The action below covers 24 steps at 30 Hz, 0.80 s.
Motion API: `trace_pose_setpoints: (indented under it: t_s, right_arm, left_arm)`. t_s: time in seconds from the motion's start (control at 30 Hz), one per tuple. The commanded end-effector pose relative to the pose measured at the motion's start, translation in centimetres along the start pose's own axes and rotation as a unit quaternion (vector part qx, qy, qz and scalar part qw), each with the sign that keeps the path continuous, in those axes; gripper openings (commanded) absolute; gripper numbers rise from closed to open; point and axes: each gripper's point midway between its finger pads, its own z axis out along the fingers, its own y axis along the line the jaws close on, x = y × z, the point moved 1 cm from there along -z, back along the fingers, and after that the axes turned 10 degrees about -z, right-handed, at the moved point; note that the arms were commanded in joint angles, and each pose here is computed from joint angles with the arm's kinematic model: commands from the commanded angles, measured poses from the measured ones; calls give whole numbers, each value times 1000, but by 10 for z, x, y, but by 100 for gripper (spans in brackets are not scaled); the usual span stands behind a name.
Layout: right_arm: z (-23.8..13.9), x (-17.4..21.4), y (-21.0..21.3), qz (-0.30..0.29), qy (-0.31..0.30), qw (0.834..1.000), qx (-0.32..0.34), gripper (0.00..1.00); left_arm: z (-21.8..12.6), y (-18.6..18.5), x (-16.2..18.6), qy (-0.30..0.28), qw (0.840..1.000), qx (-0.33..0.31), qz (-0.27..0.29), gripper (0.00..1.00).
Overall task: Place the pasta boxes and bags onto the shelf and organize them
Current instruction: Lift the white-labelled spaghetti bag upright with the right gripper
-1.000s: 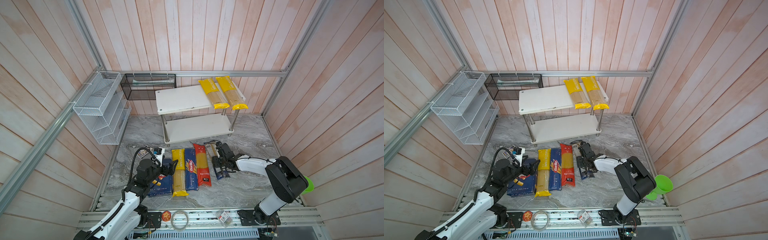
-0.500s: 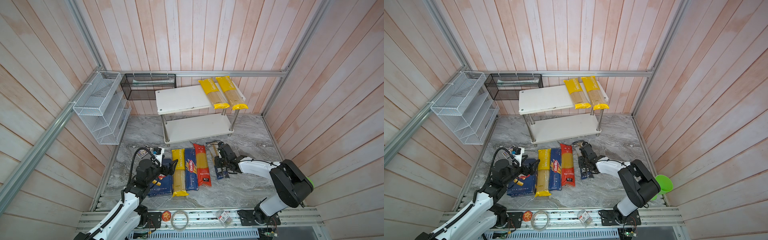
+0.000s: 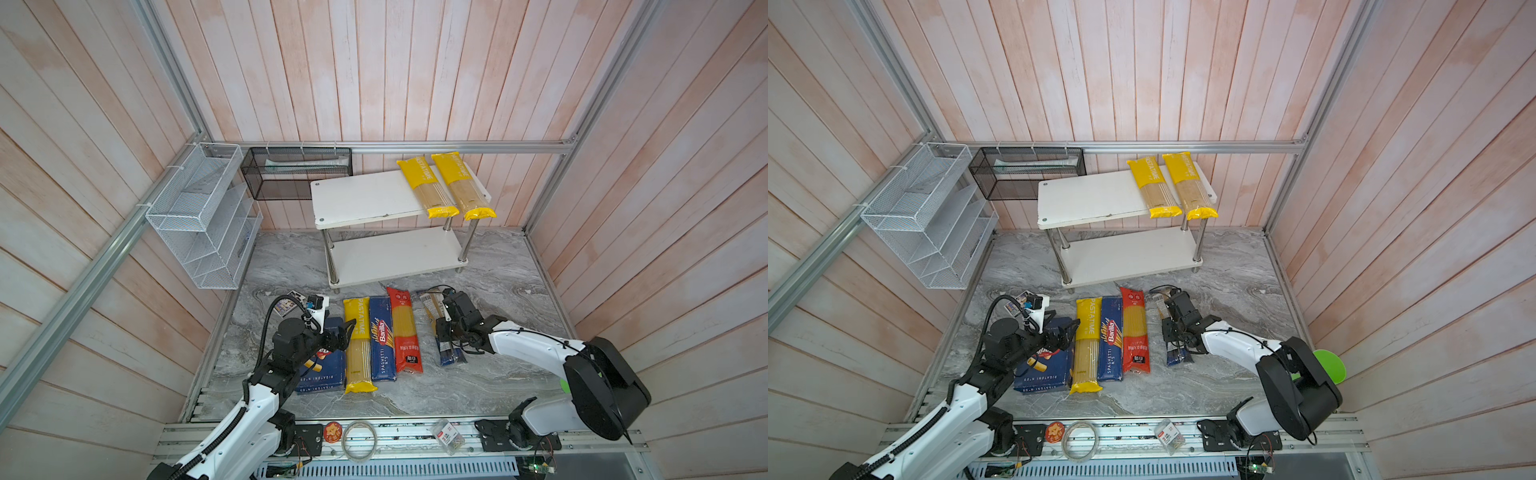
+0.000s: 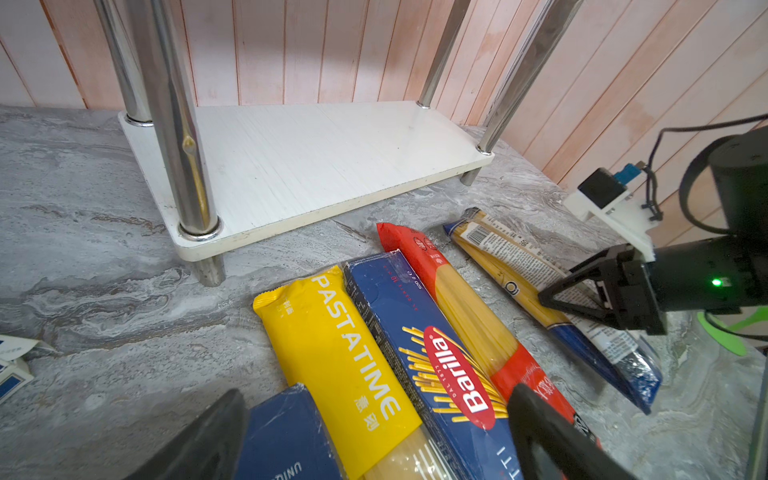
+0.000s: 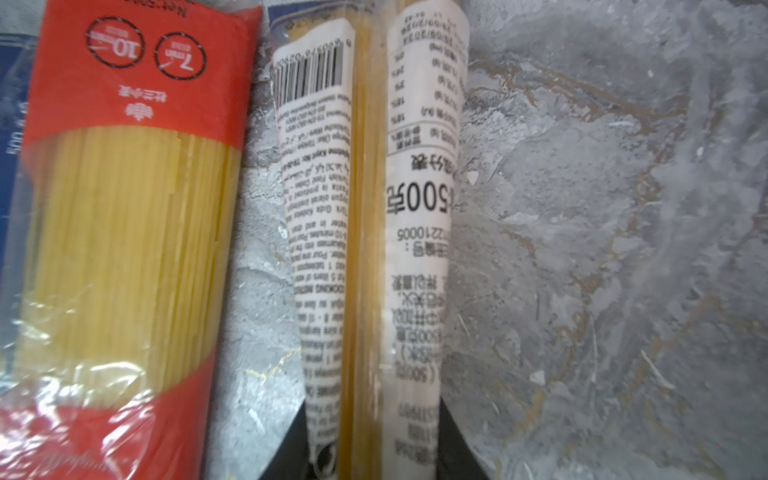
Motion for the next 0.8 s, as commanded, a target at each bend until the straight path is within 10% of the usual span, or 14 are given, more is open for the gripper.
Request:
trace_pose_setpoints:
  t_s: [0.0,0.77]
  right_arm:
    - [-29,-34,14,5,-69,997,-35,18]
    - [-161,-107,61,-58,-223,970,-81,16]
  left_arm:
    - [0,-4,-10,-12,1000,2,11,100]
    - [0,-4,-10,-11,1000,2,11,100]
